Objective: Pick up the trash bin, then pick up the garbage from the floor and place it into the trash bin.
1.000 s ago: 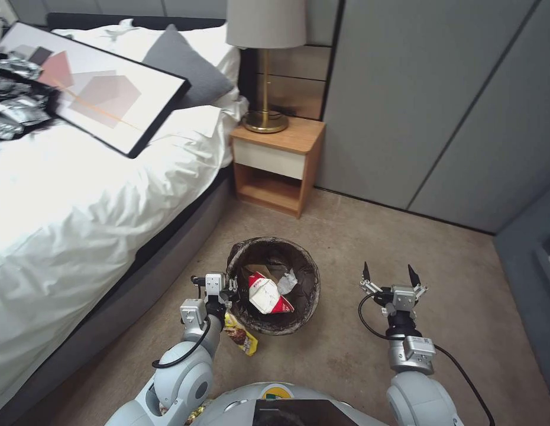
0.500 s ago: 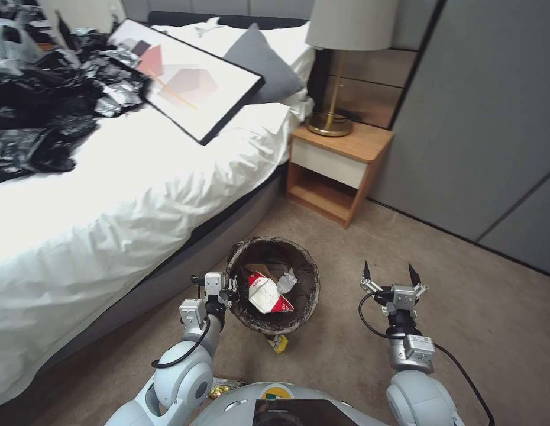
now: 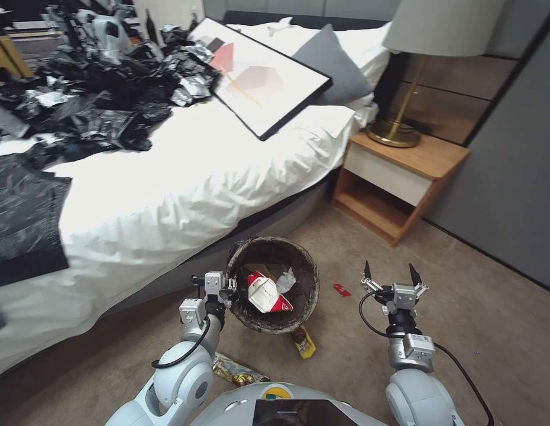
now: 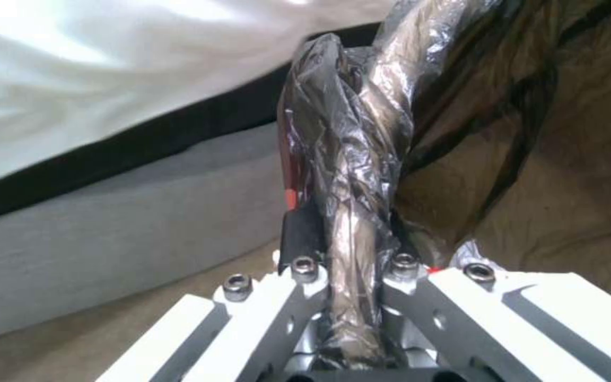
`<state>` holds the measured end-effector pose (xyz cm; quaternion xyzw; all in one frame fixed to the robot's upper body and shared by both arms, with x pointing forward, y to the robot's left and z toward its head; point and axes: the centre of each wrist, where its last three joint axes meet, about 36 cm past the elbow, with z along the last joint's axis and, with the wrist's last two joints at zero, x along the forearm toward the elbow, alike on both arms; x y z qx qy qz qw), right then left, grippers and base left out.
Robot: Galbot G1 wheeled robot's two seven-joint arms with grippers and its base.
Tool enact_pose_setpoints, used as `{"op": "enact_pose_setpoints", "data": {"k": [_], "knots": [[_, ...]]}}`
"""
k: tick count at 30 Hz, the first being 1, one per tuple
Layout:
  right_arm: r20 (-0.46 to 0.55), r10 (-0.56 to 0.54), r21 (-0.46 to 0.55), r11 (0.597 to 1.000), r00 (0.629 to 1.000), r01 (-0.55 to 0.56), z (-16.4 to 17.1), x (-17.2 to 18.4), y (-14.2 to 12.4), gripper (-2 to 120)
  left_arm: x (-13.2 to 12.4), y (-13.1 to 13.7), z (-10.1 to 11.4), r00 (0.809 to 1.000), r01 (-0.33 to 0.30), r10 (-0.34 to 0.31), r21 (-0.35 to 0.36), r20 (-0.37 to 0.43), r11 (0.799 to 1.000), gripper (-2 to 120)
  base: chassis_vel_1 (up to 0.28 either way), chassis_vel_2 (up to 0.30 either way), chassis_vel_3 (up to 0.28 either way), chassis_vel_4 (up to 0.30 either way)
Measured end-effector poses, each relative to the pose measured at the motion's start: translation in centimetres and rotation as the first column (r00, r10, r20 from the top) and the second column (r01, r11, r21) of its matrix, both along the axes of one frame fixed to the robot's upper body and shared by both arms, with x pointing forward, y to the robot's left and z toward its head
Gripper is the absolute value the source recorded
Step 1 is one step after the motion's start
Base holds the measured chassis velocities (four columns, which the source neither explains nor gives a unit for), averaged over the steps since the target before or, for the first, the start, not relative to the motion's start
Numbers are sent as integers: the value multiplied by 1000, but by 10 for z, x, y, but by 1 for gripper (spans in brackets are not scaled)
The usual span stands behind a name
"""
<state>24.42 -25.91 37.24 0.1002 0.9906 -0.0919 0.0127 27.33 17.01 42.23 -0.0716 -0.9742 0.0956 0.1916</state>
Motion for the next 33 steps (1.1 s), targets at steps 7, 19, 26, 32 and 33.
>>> {"op": "enact_pose_setpoints", "data": {"k": [7, 19, 26, 32, 33], "knots": [[6, -42, 5, 999, 999, 42, 0, 1, 1, 100, 0, -1, -1, 1000, 0, 0, 9, 3, 1000, 2, 19, 24, 27, 43], [-28, -74, -13, 997, 997, 74, -9, 1, -16, 100, 1, -1, -3, 1000, 1, -1, 9, 3, 1000, 2, 0, 0, 0, 0], [-96, -111, -6, 994, 989, 111, -28, -8, -30, 100, 1, 0, -4, 1000, 0, 0, 10, 2, 1000, 2, 0, 0, 0, 0], [-143, -121, -16, 993, 982, 119, -44, -15, -38, 100, 2, -1, -4, 1000, 0, 0, 9, 2, 1000, 2, 0, 0, 0, 0], [-144, -121, -19, 993, 982, 120, -46, -16, -40, 100, 2, -1, -4, 1000, 0, 0, 9, 2, 1000, 2, 0, 0, 0, 0]]}}
